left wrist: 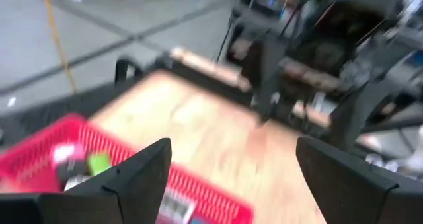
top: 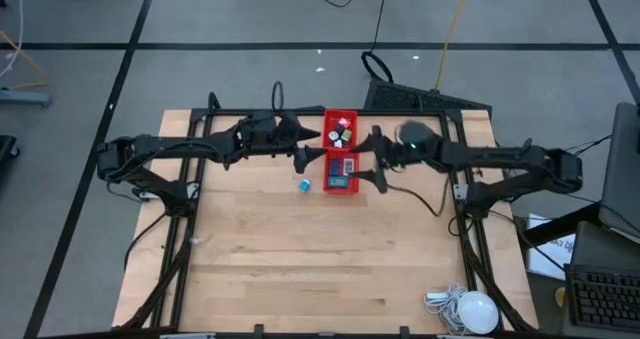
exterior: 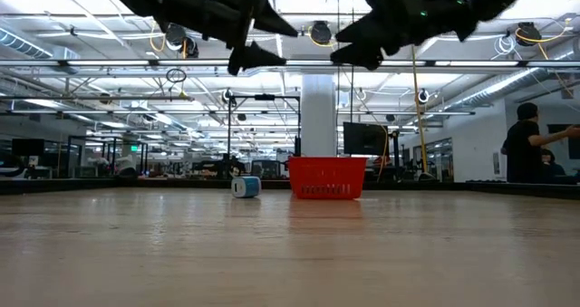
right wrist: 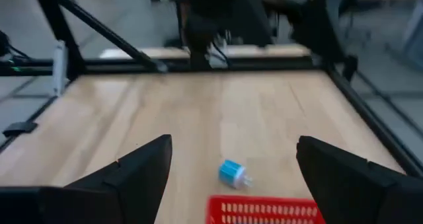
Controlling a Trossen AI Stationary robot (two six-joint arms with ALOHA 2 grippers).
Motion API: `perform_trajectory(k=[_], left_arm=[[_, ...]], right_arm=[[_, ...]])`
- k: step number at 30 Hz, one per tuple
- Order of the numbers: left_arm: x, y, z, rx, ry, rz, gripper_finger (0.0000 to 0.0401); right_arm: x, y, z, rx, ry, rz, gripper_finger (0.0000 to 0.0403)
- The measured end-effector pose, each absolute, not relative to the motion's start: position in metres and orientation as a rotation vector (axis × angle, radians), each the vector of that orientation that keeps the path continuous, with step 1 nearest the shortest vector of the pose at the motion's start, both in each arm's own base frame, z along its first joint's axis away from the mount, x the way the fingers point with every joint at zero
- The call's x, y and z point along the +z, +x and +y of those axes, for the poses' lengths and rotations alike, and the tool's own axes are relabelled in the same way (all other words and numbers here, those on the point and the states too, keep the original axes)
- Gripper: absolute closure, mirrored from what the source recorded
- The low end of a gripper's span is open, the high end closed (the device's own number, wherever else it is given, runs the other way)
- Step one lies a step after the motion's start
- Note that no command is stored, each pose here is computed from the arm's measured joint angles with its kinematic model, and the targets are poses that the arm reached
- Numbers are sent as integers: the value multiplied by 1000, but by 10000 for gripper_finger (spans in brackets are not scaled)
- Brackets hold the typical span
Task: Pick & Place Office items
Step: Put the blue charger adapter into the top red basket
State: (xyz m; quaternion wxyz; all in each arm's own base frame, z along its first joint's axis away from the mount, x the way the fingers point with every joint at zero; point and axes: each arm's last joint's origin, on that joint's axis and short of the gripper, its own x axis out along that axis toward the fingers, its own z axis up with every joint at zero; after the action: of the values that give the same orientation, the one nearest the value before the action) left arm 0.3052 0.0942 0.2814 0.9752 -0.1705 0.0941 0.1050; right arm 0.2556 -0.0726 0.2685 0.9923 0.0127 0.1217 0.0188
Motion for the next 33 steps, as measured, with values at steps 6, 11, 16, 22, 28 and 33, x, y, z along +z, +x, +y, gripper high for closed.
perform_trajectory(k=[6, 11, 16, 22, 28, 33], left_arm=[[255, 299, 77, 227, -391, 490, 72], [231, 297, 47, 435, -324, 695, 85], [203, 309, 28, 512, -373, 772, 97], [169, 318, 32, 576, -475, 865, 109], [145, 321, 43, 571, -554, 950, 135], [133, 323, 50, 600, -560, 976, 160]], right_arm=[[245, 234, -53, 79, -38, 10, 94], [242, 226, -50, 81, -68, -96, 94], [242, 226, -50, 80, -68, -99, 94], [243, 225, -50, 77, -37, -100, 94], [243, 225, -50, 76, -40, -101, 94], [243, 225, -50, 76, -42, -101, 94]])
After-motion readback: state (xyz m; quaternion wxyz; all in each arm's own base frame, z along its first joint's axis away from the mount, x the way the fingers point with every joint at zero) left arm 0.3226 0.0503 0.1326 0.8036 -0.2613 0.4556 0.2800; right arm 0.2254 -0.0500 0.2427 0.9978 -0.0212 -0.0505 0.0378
